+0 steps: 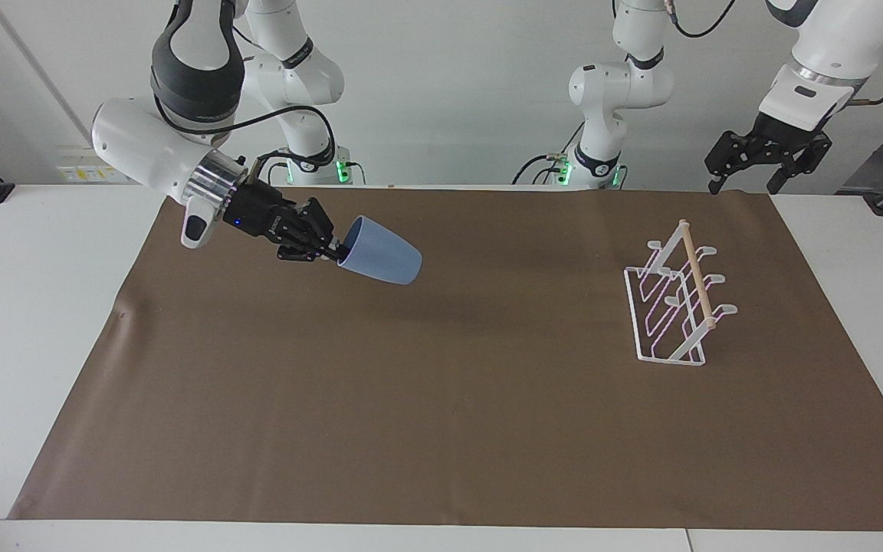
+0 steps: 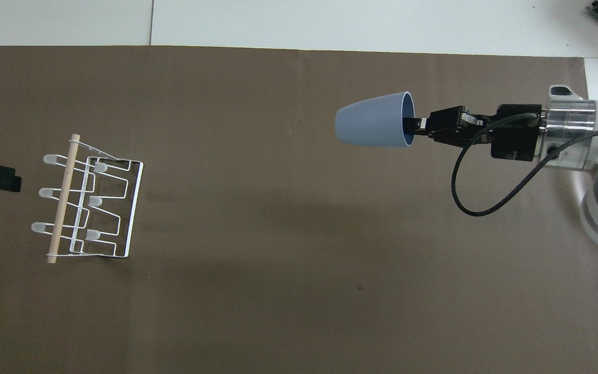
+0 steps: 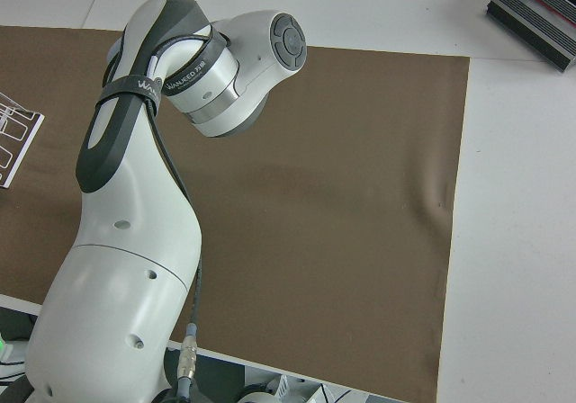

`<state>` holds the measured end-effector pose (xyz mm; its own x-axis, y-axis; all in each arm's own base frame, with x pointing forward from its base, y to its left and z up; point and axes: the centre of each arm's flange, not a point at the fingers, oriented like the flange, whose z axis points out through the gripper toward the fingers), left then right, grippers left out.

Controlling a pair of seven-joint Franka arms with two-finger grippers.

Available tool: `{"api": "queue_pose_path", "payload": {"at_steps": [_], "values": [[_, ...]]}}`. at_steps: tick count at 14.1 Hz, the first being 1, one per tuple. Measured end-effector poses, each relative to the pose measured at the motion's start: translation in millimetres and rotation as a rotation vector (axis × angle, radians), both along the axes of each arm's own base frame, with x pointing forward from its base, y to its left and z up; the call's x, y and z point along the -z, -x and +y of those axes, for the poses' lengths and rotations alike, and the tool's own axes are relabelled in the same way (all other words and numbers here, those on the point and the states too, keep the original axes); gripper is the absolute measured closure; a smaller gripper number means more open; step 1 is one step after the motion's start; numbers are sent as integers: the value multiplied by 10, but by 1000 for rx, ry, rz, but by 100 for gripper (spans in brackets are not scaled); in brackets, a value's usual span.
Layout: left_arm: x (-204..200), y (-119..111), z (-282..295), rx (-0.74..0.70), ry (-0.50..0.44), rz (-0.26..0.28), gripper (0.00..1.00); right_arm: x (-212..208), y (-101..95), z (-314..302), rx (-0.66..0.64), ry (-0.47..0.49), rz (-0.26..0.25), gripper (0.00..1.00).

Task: Hang cup on cup holder
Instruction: 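Lift the blue cup with the right gripper and tip it sideways, then bring the left gripper to the cup while the right gripper holds it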

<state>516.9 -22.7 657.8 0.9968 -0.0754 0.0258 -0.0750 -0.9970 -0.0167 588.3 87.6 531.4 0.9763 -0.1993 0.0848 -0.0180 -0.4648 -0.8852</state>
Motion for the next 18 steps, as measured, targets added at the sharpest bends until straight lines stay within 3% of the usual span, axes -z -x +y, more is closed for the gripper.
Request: {"api": "queue_pose_path", "payload": {"at_steps": [4,10,13,18], "values": [[-35,-39,-102,58,43,-41,0,62,214,455,-30,-126,55,95],[9,-60,-476,396,178,-87,0,176,414,839,5,-338,150,95],[105,-30,-1038,609,222,-135,0,303,476,917,5,-355,183,95],[77,164,-1853,800,327,-198,0,386,543,976,-4,-350,203,95]]}}
